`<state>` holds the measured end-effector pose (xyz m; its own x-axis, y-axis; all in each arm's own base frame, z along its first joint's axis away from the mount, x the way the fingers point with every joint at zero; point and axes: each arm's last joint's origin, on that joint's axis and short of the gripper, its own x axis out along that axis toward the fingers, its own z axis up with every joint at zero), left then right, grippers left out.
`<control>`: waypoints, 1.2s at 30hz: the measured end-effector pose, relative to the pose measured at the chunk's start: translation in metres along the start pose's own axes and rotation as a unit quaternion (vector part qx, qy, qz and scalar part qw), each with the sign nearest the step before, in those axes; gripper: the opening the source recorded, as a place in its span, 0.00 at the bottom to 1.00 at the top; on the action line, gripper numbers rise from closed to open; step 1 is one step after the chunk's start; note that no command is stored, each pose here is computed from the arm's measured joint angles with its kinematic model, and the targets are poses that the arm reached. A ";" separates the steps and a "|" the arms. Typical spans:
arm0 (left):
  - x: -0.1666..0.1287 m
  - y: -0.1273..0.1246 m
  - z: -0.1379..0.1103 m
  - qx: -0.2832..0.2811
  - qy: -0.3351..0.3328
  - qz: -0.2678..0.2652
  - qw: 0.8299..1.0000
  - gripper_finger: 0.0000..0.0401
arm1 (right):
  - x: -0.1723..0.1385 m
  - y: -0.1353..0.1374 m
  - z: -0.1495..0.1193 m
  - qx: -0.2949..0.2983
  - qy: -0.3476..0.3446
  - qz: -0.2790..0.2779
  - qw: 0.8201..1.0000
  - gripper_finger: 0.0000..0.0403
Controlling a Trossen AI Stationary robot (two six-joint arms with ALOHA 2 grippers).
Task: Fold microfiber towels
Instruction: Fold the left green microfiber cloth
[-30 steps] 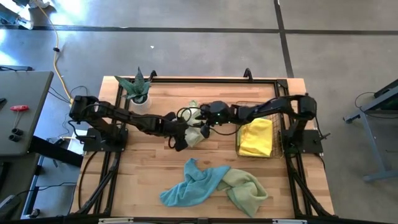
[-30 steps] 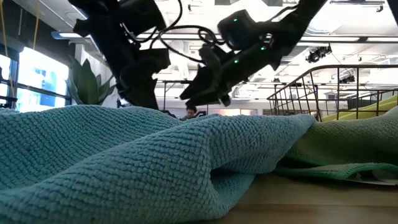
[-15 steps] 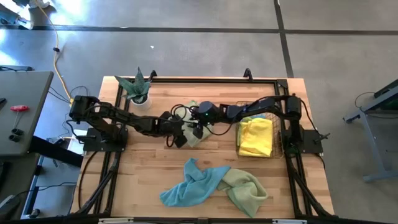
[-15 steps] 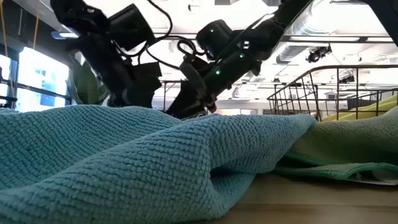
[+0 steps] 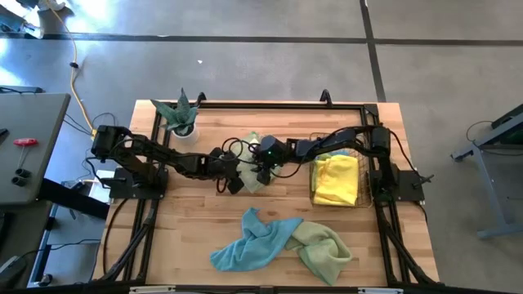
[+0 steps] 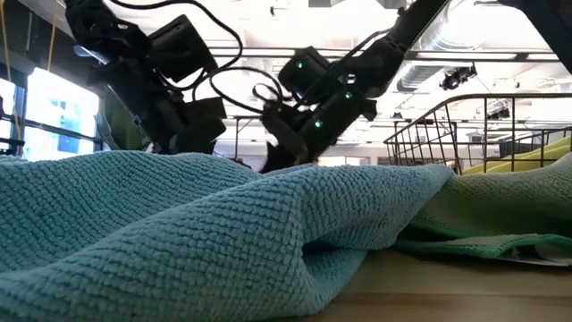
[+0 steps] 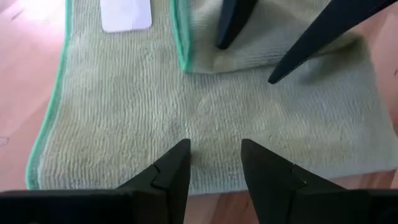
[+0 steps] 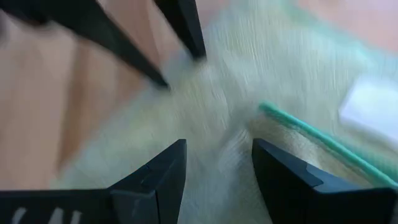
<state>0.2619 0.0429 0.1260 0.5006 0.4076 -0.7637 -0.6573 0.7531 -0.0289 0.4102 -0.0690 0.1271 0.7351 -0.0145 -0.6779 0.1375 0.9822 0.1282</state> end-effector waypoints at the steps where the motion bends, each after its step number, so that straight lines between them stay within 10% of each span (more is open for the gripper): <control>1: 0.000 0.000 0.000 -0.001 -0.001 -0.001 1.000 0.33 | 0.000 -0.003 -0.003 0.000 0.015 -0.005 1.000 0.44; 9: 0.000 0.000 0.000 0.003 0.002 -0.001 1.000 0.33 | -0.033 -0.022 -0.014 0.061 0.142 -0.074 0.985 0.44; 20: -0.001 -0.008 0.018 -0.006 -0.083 -0.046 0.995 0.33 | -0.066 -0.012 0.020 0.034 0.047 -0.070 0.996 0.44; 36: 0.062 0.001 0.020 -0.038 -0.149 -0.109 0.982 0.33 | -0.053 -0.016 0.007 -0.026 0.095 -0.084 0.992 0.44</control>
<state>0.3036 0.0790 0.0915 0.7694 0.3823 -0.5118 -0.5506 0.8031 -0.2279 0.3732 -0.0849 0.1659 0.5651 -0.1480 -0.8116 0.2087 0.9774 -0.0330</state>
